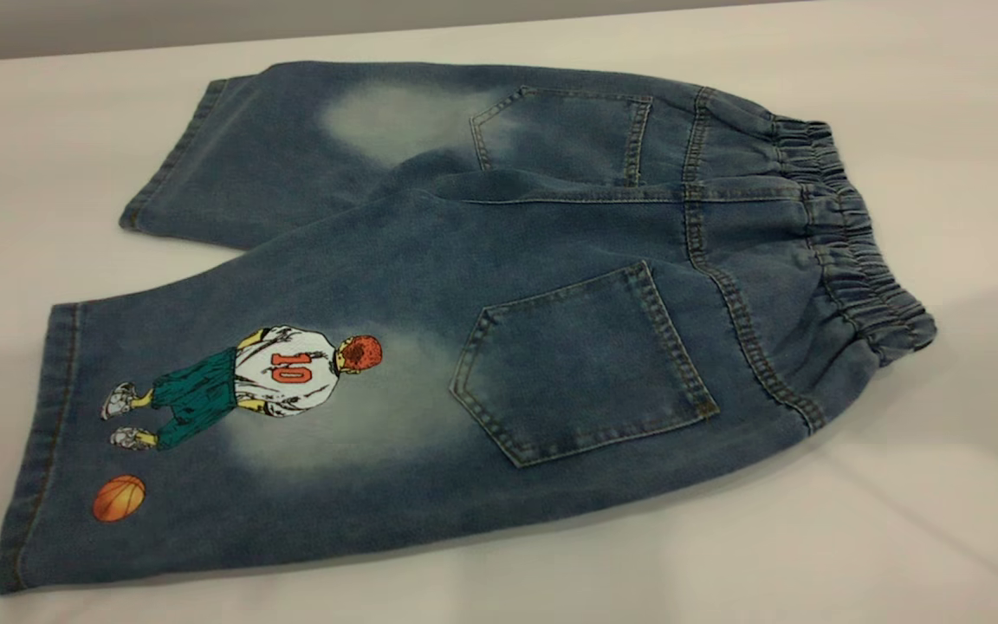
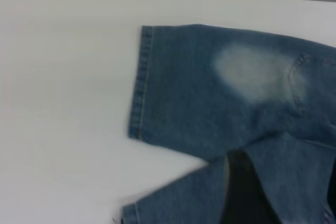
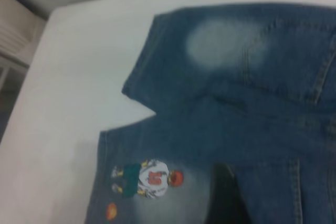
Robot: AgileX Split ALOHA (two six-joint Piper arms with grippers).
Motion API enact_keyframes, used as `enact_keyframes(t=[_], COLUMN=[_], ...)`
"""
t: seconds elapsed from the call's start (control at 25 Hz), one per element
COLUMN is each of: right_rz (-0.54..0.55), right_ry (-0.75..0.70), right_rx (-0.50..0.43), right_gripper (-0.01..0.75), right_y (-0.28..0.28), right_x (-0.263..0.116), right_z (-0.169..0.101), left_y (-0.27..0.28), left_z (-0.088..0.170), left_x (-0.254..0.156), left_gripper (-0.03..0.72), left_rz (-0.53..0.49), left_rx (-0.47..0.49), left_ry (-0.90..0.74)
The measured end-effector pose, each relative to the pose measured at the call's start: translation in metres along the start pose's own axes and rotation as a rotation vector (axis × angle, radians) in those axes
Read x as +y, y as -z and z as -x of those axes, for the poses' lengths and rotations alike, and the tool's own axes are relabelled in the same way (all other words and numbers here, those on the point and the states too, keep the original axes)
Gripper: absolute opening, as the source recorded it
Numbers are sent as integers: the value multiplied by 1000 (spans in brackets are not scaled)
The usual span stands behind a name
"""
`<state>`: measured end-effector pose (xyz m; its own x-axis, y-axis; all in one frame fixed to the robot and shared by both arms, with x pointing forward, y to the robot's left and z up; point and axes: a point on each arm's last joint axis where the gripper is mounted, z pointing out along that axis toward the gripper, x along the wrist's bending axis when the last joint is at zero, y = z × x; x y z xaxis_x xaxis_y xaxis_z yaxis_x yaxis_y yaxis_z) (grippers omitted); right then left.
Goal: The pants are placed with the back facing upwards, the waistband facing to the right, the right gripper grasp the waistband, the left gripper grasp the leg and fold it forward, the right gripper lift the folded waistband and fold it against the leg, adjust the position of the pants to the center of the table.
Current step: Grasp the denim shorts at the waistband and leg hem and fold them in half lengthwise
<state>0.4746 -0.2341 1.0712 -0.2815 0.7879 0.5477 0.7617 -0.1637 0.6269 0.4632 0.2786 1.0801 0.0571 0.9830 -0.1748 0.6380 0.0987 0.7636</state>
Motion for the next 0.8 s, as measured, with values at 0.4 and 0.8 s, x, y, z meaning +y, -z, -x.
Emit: enact_keyframes(t=[0.4, 0.8], right_rz=[-206, -306], right_ry=[-51, -143], right_rx=[30, 31], right_gripper=[386, 386], right_y=[-52, -96], right_x=[-14, -55], right_z=[33, 73], left_y=[-5, 2], left_z=[-1, 2], left_x=[6, 17], left_gripper=[360, 360], left_rz=[23, 44], left_rx=[7, 0], left_ry=[-3, -10])
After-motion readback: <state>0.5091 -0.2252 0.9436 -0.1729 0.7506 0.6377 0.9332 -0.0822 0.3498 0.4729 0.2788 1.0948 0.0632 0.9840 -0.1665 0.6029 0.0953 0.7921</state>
